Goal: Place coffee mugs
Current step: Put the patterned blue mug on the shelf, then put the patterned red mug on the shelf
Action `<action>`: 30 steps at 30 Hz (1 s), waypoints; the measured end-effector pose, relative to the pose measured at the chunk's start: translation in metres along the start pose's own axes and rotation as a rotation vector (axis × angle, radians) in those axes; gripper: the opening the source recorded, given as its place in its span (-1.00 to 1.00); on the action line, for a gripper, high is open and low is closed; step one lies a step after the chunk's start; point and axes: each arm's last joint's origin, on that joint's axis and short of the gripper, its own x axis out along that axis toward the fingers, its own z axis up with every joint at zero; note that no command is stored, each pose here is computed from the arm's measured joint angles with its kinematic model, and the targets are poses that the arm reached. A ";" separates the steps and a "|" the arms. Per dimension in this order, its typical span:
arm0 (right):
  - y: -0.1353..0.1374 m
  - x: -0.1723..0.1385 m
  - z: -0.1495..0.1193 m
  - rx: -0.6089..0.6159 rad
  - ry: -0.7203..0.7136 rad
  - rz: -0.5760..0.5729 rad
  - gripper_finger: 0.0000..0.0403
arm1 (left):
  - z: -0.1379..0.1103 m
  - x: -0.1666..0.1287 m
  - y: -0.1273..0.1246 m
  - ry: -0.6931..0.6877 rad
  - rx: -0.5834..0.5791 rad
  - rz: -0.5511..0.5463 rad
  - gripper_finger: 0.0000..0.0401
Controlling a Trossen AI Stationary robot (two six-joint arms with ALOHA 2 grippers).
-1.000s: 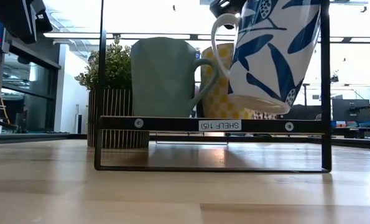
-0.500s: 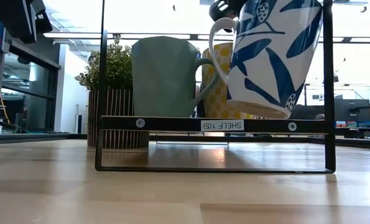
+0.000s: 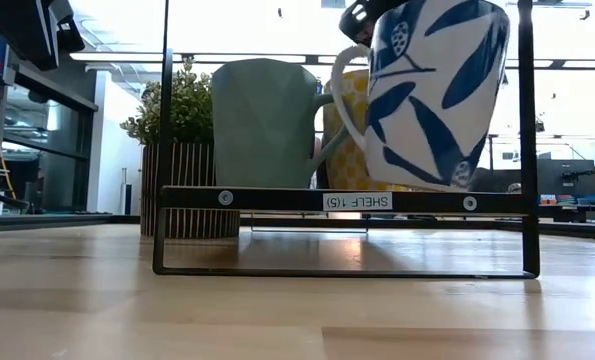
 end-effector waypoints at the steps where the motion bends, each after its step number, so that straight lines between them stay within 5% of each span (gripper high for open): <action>1: 0.000 0.000 0.000 0.005 0.000 0.000 -0.79 | 0.000 0.000 0.000 0.001 0.000 0.000 -0.79; 14: -0.001 0.000 0.001 0.033 -0.005 -0.020 -0.71 | 0.000 0.000 0.000 0.001 0.000 0.000 -0.79; 23: -0.004 -0.034 0.021 0.024 -0.075 -0.038 -0.70 | 0.000 0.000 0.000 0.001 0.007 0.000 -0.79; 30: 0.011 -0.086 0.024 0.237 0.012 0.041 -0.70 | 0.000 0.000 0.000 0.002 0.008 0.000 -0.79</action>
